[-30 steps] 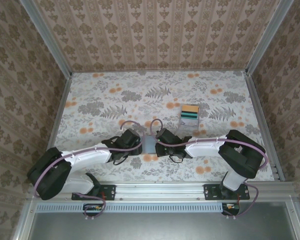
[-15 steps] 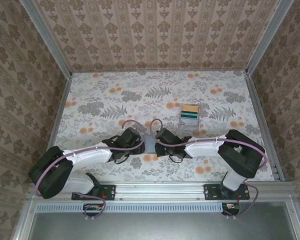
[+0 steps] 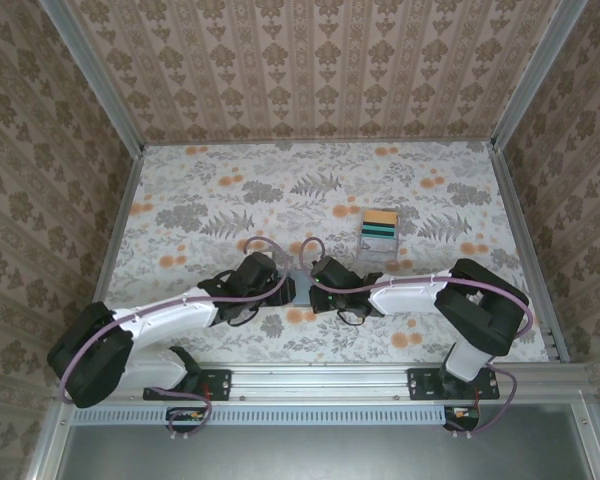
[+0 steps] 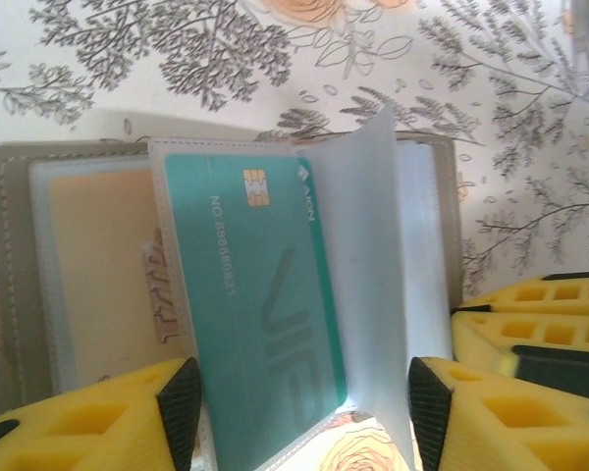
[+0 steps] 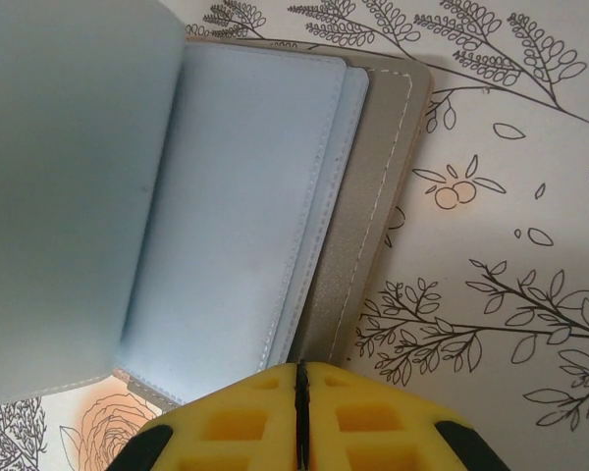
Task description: Take the credit cards out of the card holder
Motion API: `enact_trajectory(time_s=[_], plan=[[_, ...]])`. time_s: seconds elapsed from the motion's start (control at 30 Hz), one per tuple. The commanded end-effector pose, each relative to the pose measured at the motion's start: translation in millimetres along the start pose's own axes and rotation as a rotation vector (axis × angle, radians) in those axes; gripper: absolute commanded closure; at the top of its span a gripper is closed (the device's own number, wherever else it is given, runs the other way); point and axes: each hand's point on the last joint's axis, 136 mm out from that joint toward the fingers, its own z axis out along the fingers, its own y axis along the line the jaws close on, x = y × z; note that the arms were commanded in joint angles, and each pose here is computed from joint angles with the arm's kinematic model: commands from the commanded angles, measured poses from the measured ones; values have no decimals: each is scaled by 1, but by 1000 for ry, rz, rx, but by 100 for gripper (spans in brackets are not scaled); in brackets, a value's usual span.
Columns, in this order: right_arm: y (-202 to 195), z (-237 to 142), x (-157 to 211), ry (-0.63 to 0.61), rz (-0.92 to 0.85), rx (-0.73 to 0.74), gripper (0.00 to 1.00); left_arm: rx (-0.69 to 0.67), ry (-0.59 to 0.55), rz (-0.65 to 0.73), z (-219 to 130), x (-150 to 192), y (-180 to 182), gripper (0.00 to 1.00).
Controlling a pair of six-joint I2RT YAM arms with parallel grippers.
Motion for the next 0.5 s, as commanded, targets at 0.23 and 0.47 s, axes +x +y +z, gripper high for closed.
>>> enact_trajectory(time_s=[0.23,0.47], plan=[[-13,-1,9,9,8,62,87,101,-6,33,1,-7,-31,43],[-11,-18,-5,-44,5,61,81,-10,-11,33,-4,-6,-5,43]])
